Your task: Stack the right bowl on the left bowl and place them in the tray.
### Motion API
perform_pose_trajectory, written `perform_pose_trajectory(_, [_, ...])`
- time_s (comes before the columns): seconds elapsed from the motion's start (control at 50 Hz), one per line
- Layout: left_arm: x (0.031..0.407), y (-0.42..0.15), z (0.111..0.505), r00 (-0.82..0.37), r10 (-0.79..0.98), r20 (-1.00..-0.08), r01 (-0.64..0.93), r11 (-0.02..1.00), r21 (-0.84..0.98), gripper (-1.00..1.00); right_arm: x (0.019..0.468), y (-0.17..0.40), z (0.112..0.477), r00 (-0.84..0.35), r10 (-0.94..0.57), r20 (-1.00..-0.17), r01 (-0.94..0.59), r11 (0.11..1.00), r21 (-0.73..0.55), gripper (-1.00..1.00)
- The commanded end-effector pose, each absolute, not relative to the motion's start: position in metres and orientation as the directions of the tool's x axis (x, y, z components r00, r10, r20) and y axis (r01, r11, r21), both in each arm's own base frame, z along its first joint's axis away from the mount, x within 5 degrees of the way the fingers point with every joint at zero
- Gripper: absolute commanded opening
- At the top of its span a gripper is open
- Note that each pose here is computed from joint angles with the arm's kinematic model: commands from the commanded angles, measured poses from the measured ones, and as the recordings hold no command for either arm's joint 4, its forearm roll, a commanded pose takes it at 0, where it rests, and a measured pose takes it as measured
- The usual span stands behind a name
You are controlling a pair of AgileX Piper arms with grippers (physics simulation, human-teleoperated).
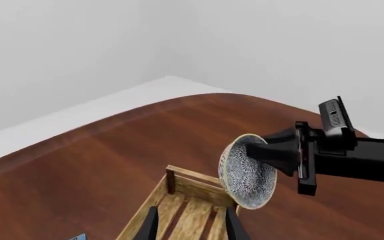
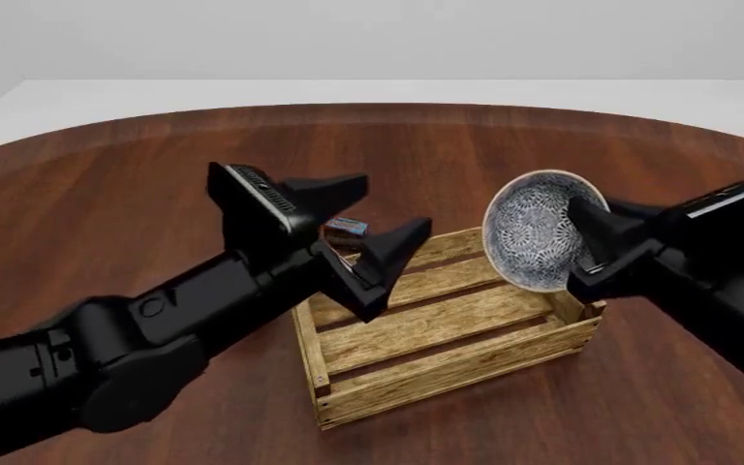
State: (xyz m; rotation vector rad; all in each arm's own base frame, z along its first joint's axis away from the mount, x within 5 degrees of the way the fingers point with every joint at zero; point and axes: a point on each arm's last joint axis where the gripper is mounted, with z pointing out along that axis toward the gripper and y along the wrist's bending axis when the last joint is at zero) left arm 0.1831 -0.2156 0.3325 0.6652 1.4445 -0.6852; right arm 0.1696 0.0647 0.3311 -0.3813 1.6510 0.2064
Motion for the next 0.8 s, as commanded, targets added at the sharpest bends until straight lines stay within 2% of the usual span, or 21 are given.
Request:
perform_pose_trajectory(0.02, [0.189, -0.227, 0.328, -0.011, -0.029, -1.000, 0.768, 0.639, -0.027, 1.00, 0.160, 0.068, 0.333, -0.070, -0.114, -0.991, -0.399, 0.914, -0.077, -1.00])
perform_pose_trajectory(0.8, [0.193, -0.247, 0.301, -0.097, -0.063, -0.993, 0.783, 0.611, -0.115, 1.00, 0.148, 0.086, 0.324, -0.066, -0.155, -0.986, -0.510, 0.854, -0.100, -1.00])
